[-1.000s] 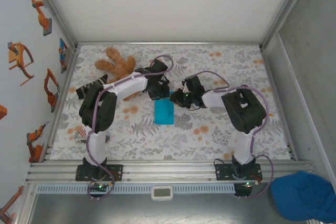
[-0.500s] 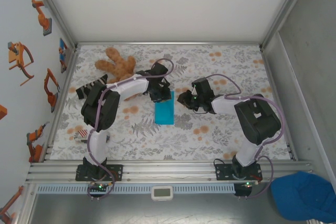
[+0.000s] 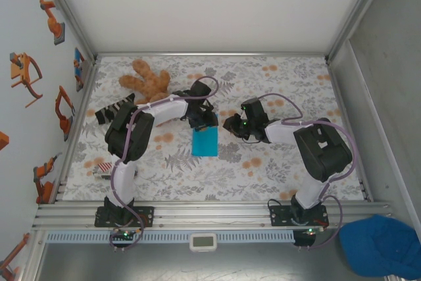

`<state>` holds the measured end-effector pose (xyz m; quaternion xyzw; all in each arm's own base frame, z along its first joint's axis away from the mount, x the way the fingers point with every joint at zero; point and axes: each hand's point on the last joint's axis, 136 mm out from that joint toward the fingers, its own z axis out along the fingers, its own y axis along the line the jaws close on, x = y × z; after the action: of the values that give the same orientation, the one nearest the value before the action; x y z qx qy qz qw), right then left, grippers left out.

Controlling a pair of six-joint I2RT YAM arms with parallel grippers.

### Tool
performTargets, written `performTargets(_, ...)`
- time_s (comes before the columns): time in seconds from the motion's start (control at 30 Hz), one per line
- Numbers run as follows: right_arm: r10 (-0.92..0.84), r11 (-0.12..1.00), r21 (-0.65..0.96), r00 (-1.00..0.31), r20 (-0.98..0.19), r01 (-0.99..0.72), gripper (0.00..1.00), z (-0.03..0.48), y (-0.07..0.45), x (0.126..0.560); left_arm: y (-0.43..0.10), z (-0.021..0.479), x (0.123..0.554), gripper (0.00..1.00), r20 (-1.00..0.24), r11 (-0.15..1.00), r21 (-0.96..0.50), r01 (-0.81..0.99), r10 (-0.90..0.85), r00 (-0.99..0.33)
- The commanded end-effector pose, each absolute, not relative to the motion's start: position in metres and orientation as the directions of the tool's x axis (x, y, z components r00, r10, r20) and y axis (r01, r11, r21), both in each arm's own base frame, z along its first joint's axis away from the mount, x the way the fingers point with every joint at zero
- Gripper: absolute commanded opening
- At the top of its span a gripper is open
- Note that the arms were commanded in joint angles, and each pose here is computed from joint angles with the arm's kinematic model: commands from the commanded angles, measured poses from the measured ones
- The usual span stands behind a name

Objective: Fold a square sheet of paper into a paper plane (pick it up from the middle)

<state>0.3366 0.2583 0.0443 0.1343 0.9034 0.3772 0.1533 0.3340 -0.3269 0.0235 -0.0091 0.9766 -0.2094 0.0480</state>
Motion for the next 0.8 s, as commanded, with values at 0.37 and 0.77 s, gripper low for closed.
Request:
performTargets(0.37, 0.273, 0.69, 0.722, -0.942, -0.197, 0.049, 0.18, 0.052, 0.284, 0.336, -0.31, 0.007, 0.328, 0.13, -0.079, 0.933, -0.36, -0.022, -0.053, -0.995)
performTargets(0.77, 0.235, 0.682, 0.729, -0.962, -0.138, 0.062, 0.08, 0.032, 0.311, 0.343, -0.304, 0.007, 0.326, 0.0, -0.08, 0.937, -0.349, -0.034, -0.066, -0.995)
